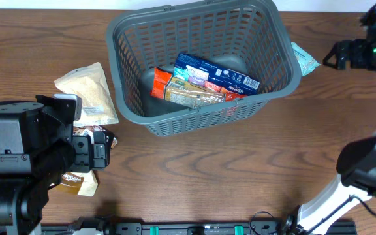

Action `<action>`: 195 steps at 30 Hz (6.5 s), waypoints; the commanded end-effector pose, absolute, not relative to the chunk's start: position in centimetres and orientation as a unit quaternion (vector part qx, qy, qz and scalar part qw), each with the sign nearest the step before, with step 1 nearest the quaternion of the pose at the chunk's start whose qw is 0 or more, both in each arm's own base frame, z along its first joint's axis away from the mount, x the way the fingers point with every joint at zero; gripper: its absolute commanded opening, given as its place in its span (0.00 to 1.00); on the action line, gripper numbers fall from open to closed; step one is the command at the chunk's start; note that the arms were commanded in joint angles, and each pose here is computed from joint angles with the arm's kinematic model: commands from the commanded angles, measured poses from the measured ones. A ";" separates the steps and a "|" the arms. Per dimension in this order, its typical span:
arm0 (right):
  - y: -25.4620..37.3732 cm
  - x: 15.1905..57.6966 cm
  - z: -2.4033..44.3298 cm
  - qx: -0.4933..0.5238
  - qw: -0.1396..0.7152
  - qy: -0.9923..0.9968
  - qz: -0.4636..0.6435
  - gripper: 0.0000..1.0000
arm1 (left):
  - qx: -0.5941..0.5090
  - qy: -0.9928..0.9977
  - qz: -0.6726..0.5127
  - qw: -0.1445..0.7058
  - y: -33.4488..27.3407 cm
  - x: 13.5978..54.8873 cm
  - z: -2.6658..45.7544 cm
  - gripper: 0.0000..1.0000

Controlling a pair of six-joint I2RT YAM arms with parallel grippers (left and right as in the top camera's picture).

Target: Pack container

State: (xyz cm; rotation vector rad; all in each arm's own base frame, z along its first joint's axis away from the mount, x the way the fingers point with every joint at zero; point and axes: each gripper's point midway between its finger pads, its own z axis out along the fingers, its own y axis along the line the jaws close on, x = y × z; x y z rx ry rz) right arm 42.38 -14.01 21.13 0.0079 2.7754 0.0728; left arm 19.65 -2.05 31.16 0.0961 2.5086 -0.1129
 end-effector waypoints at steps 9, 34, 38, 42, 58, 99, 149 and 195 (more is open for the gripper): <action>-14.9 46.3 9.5 -0.130 0.129 0.983 0.023 0.99 | 0.043 0.949 -0.031 0.312 -1.8 19.6 31.3 0.99; -11.5 57.0 6.1 -0.253 0.255 0.932 -0.053 0.99 | 0.028 0.955 -0.036 0.292 -1.8 20.4 30.6 0.99; -11.3 57.0 4.8 -0.251 0.248 0.934 -0.043 0.99 | 0.028 0.959 -0.036 0.279 -1.8 20.9 30.1 0.99; -11.1 56.6 2.8 -0.246 0.231 0.941 -0.030 0.97 | 0.026 0.961 -0.036 0.272 -1.8 21.1 29.8 0.99; -10.0 55.7 -0.9 -0.245 0.199 0.949 -0.003 0.71 | 0.022 0.960 -0.022 0.278 -1.3 21.0 30.1 0.99; -7.1 54.1 33.6 -0.148 0.497 0.854 -0.041 0.01 | 0.013 0.957 0.009 0.290 -0.2 19.9 30.6 0.99; 8.7 40.2 45.0 -0.162 0.536 0.826 -0.065 0.99 | -0.010 0.915 0.095 0.392 3.1 12.5 33.9 0.99; -15.3 25.1 37.0 0.329 0.315 0.879 -0.143 0.89 | -0.041 0.920 0.134 0.365 4.7 14.0 31.4 0.99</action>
